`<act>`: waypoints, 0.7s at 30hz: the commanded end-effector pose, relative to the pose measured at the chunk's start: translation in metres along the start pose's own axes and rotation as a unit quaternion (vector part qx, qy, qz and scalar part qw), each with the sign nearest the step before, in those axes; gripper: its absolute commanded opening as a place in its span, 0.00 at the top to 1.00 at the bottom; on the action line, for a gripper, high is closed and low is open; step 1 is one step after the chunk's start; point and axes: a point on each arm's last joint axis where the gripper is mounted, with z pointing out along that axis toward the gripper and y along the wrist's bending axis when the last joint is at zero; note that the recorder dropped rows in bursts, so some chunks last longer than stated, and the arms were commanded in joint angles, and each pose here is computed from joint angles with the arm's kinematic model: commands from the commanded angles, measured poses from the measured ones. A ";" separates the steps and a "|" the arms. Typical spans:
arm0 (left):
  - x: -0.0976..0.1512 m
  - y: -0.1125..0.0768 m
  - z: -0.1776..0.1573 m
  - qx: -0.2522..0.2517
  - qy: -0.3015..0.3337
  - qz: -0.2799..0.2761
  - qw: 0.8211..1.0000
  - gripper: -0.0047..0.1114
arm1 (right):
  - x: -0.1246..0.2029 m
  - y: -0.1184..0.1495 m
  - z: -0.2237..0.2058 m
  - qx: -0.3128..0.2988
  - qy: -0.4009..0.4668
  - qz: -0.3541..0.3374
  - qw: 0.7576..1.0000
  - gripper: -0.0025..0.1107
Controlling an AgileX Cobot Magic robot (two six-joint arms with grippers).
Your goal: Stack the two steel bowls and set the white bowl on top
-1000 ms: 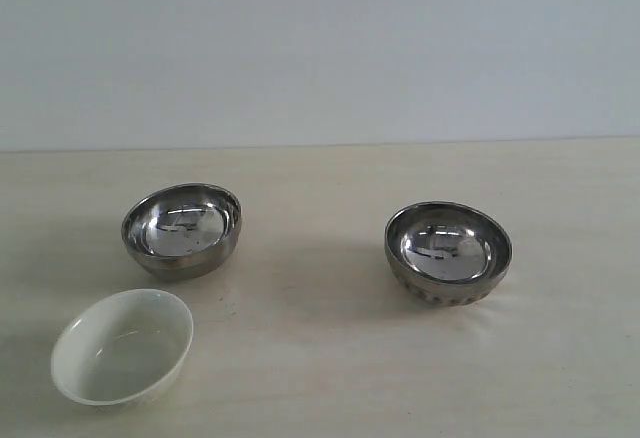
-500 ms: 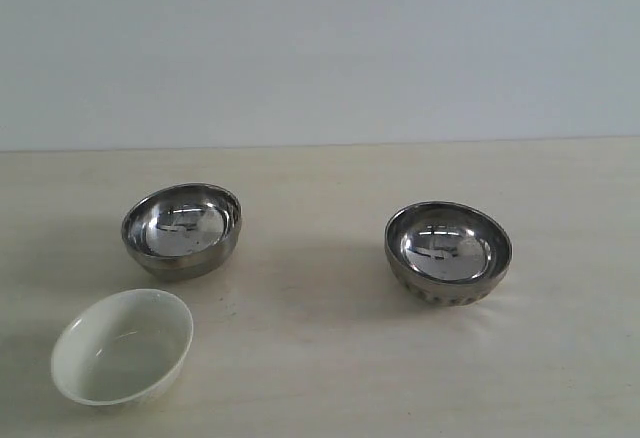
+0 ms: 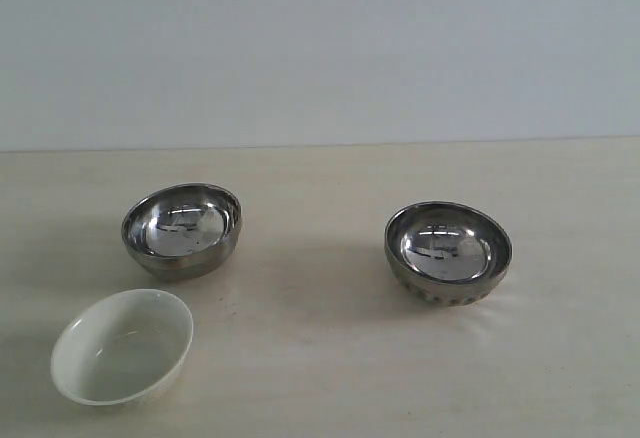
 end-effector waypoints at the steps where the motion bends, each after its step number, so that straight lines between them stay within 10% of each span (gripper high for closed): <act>1: 0.001 0.000 0.000 -0.002 -0.003 0.001 1.000 0.68 | 0.029 -0.019 0.053 -0.055 0.077 0.040 0.995 0.32; 7: 0.001 0.000 0.000 -0.002 -0.003 0.001 1.000 0.68 | 0.092 -0.041 0.111 -0.111 0.174 0.097 0.974 0.32; 12: 0.001 0.000 0.000 -0.002 -0.003 0.001 1.000 0.68 | 0.145 -0.025 0.154 -0.183 0.245 0.003 0.952 0.43; 21: 0.001 0.000 0.000 -0.002 -0.003 0.001 1.000 0.68 | 0.258 0.024 0.216 -0.132 0.381 -0.106 0.909 0.35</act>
